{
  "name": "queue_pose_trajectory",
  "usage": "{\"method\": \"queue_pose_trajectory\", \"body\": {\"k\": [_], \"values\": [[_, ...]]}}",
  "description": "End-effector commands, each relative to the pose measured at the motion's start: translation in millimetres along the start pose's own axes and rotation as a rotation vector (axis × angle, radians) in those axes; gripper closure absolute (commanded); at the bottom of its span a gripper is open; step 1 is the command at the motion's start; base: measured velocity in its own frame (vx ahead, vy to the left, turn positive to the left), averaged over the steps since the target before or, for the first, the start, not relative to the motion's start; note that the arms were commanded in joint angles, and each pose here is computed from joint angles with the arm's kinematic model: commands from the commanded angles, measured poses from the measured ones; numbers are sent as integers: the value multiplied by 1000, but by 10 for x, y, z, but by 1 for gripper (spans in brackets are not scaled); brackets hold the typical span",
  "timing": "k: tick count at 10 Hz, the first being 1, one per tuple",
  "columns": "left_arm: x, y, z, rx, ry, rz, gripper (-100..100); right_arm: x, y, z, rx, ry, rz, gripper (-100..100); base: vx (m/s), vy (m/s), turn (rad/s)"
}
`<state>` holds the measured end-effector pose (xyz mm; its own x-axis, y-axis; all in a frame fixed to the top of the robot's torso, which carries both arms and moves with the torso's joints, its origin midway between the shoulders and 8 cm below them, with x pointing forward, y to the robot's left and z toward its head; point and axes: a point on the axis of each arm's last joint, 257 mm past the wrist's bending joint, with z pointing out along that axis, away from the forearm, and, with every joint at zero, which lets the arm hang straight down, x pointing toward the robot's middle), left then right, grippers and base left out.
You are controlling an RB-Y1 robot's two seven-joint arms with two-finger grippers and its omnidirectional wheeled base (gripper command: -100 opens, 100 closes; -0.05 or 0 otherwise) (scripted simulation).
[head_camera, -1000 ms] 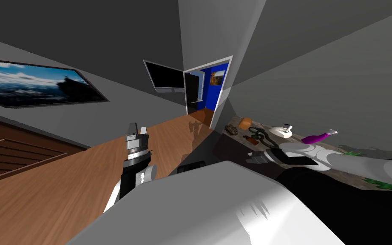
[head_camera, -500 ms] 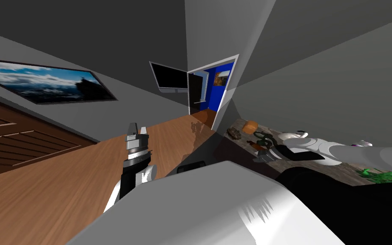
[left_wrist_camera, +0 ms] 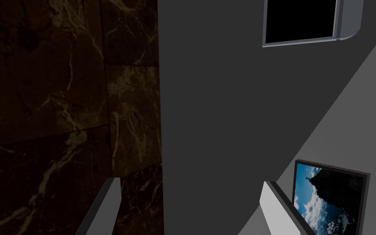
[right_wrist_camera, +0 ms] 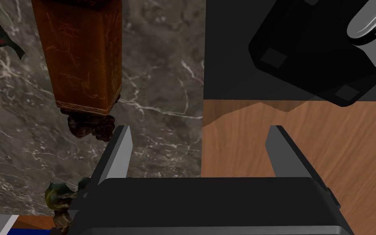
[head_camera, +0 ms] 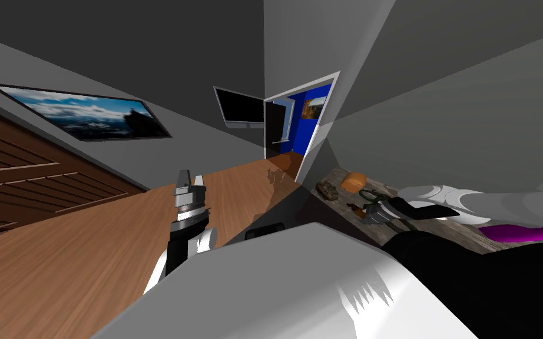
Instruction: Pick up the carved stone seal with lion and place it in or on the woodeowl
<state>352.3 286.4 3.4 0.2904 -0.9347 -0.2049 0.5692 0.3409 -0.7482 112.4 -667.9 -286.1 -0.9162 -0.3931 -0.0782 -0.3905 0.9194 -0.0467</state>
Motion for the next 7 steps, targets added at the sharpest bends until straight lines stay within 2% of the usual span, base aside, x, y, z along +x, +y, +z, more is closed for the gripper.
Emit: {"method": "queue_pose_trajectory", "body": {"k": [1, 4, 5, 6, 7], "values": [[0, 0, 0, 0, 0, 0, 0, 44, -39, -38, 10, 13, 5, -100, 43, -132, 88], [0, 0, 0, 0, 0, 0, 0, 305, 20, 1, 8, 47, 53, -100, 56, -152, 122], [0, 0, 0, 0, 0, 0, 0, 305, 20, 1, 8, 47, 53, -100, 34, -130, 35], [0, 0, 0, 0, 0, 0, 0, 478, 262, 153, -34, 47, 98, -100, 53, -123, 70], [0, 0, 0, 0, 0, 0, 0, 394, 166, 90, -16, 47, 77, -100, 30, -62, 23]]}}
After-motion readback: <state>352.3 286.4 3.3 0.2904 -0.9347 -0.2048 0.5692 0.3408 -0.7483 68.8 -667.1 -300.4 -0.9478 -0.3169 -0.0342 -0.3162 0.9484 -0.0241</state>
